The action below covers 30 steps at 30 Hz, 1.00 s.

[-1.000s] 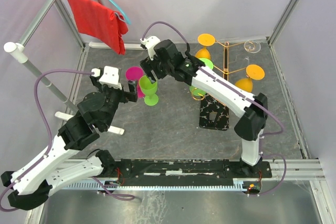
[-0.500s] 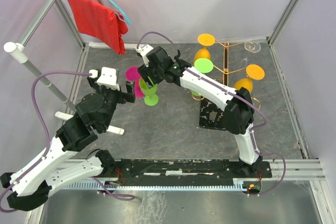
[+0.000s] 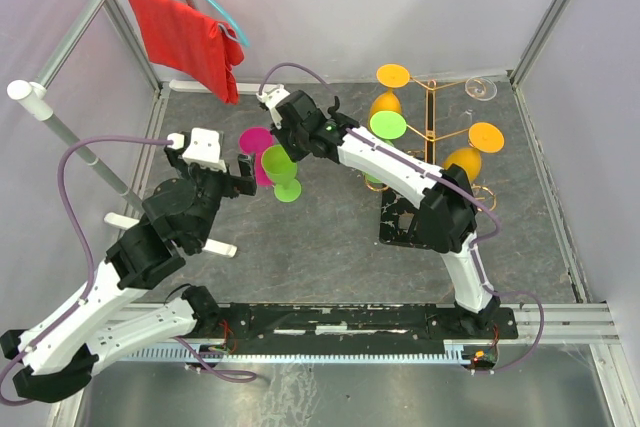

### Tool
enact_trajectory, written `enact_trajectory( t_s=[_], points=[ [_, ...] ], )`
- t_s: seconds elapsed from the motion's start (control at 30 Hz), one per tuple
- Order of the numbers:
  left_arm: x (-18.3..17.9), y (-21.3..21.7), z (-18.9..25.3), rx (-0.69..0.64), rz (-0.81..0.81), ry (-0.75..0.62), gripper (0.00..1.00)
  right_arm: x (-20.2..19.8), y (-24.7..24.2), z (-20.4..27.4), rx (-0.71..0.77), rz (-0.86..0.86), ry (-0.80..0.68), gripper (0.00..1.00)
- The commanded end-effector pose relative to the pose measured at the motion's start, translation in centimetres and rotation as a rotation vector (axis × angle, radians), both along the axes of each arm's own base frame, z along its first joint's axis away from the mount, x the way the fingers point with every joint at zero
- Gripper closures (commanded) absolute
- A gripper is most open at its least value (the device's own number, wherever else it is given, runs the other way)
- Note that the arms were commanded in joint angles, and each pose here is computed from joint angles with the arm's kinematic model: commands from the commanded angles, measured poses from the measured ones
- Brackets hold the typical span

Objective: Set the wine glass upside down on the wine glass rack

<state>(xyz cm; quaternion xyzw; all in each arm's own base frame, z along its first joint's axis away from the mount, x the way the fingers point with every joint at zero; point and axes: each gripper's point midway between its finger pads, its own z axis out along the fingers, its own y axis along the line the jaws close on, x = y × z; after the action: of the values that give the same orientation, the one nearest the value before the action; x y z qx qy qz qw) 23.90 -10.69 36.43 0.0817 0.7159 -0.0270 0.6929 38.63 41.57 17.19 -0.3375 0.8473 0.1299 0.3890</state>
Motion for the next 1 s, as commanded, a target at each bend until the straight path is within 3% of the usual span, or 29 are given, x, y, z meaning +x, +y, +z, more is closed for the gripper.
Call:
enact_trajectory(
  t_s=[0.0,0.07,0.33,0.63,0.8,0.97],
  points=[
    [0.2,-0.1,0.9,-0.081,0.027,-0.012,0.01,0.9,-0.1,2.0,0.025,-0.016,-0.037,0.92],
    [0.4,-0.3,0.8,-0.108,0.034,-0.004,0.01,0.8,-0.5,2.6,0.023,-0.023,-0.044,0.99],
    [1.2,-2.0,1.3,-0.219,0.036,0.031,0.01,-0.4,-4.6,8.8,0.018,-0.084,-0.156,0.99],
    [2.3,-3.9,3.5,-0.456,0.059,0.04,0.01,-4.5,-9.5,19.9,0.215,-0.105,-0.356,0.99],
    [2.7,-4.9,4.5,-0.743,0.09,0.055,0.01,-5.7,-12.7,24.4,0.283,-0.15,-0.517,0.99],
    [2.3,-4.6,4.7,-1.154,0.107,0.053,0.01,-6.5,-15.2,27.2,0.346,-0.183,-0.656,0.99]
  ],
)
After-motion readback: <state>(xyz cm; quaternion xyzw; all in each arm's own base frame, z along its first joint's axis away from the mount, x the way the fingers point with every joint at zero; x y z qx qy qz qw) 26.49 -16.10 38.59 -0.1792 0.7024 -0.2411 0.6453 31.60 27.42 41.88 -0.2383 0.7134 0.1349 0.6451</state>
